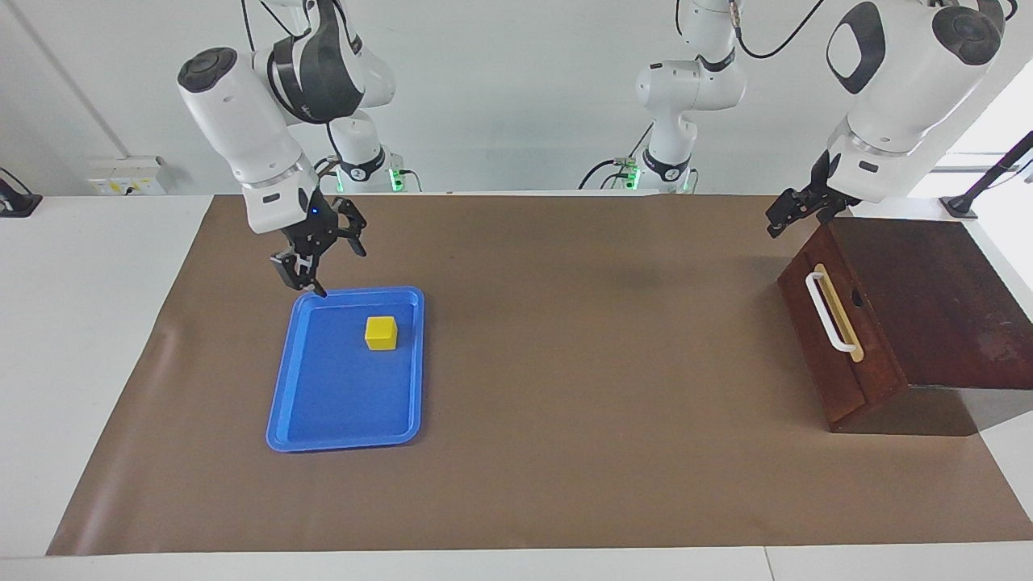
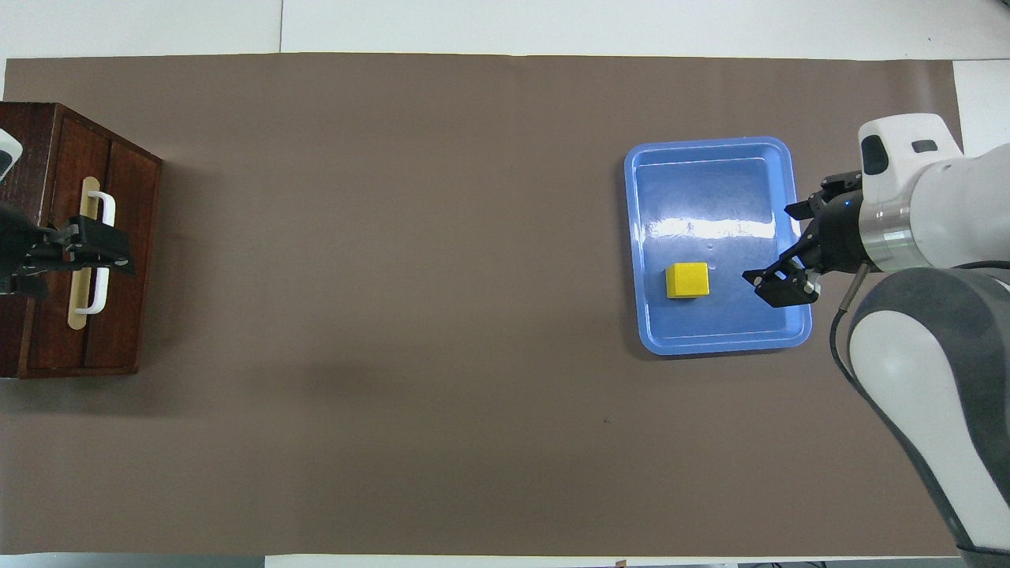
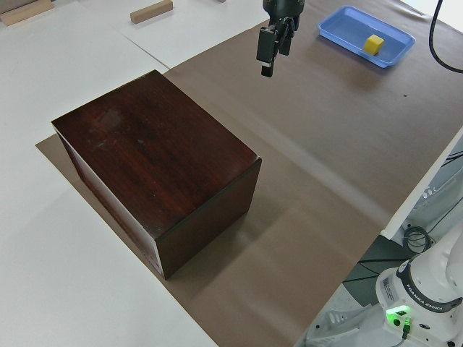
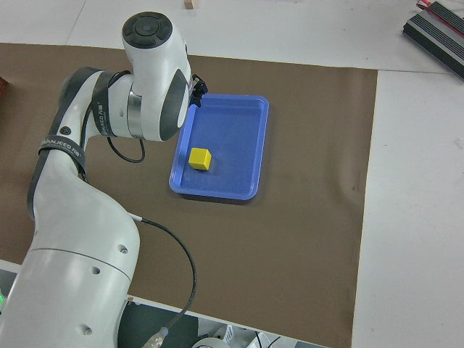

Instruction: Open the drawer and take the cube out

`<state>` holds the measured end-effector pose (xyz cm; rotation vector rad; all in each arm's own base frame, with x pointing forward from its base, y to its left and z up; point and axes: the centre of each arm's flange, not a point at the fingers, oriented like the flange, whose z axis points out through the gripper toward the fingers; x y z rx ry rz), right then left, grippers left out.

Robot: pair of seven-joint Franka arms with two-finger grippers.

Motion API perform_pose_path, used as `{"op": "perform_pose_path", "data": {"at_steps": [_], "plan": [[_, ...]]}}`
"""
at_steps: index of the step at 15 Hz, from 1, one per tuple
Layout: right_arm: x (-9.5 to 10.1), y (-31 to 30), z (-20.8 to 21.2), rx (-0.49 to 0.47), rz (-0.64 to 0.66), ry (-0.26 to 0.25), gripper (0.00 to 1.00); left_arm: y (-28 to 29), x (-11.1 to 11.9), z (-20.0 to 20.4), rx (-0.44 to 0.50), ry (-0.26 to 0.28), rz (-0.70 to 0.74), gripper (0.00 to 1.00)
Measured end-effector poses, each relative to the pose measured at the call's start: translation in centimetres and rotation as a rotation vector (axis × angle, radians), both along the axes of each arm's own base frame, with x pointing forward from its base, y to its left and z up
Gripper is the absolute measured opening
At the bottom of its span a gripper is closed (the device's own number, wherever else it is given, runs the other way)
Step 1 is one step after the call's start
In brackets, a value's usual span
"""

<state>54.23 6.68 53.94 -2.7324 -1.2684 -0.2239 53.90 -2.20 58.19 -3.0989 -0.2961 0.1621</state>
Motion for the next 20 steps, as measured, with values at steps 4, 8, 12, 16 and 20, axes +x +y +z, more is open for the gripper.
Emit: {"op": "perform_pose_path", "data": {"at_steps": [4, 8, 12, 16, 20], "plan": [[-1.3, -2.8, 4.1, -0.046, -0.249, 0.114, 1.00, 0.0, 0.0, 0.0, 0.000, 0.000, 0.000, 1.00], [-2.4, -4.2, 7.5, -0.140, -0.502, 0.210, 1.00, 0.0, 0.0, 0.0, 0.000, 0.000, 0.000, 1.00], [-2.6, -5.0, 9.3, -0.182, -0.687, 0.246, 1.00, 0.0, 0.0, 0.0, 0.000, 0.000, 0.000, 1.00], [-2.1, -6.1, 8.5, -0.189, -0.761, 0.269, 1.00, 0.0, 0.0, 0.0, 0.000, 0.000, 0.000, 1.00], [-1.8, -6.3, 8.4, -0.204, -0.765, 0.265, 1.00, 0.0, 0.0, 0.0, 0.000, 0.000, 0.000, 1.00]]}}
